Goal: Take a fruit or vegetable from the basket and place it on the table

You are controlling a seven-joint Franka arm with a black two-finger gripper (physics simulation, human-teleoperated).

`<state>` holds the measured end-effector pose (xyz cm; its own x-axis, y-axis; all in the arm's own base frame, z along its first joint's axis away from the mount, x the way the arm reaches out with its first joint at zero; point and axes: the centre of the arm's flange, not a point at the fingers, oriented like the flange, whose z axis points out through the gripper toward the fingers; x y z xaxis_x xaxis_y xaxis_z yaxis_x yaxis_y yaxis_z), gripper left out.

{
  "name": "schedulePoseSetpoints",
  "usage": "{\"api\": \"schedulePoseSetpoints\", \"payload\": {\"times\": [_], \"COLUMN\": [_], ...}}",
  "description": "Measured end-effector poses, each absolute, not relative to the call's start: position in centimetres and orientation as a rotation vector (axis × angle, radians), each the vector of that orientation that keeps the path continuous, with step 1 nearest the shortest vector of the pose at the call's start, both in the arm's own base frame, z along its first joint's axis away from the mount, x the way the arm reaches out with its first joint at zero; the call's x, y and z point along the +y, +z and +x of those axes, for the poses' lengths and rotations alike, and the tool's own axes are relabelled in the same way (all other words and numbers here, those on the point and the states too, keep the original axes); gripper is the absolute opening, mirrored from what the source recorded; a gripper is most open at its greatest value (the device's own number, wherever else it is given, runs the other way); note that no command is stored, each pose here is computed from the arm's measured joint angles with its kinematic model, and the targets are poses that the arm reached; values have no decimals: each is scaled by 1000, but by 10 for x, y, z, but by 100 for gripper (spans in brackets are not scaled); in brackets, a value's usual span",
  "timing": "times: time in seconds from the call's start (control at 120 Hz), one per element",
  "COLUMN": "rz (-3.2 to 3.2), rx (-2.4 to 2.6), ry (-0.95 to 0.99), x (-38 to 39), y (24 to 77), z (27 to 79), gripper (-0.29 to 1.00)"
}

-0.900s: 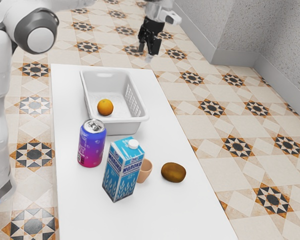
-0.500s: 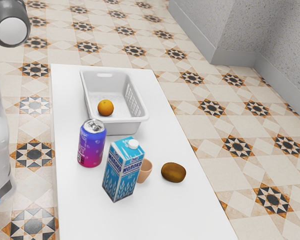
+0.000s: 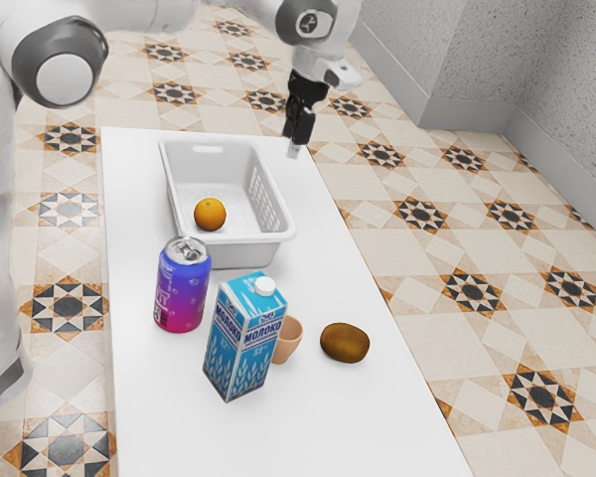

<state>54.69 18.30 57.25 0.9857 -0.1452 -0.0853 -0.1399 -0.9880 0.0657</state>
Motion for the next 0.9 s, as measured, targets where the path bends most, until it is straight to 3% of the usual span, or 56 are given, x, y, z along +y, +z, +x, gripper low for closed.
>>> {"api": "schedulePoseSetpoints", "payload": {"times": [0.208, 0.342, 0.392, 0.442, 0.625, 0.9], "rz": [3005, 3047, 3057, 3059, 3065, 3043], "rx": [-470, -229, -90, -5, -184, -155], "ry": [-156, -115, -107, -87, -74, -102], "x": [92, 180, 225, 251, 192, 180], "y": [513, 501, 496, 494, 486, 463], "z": [527, 500, 480, 459, 480, 439], "gripper": [70, 85, 71, 69, 70, 70]}}
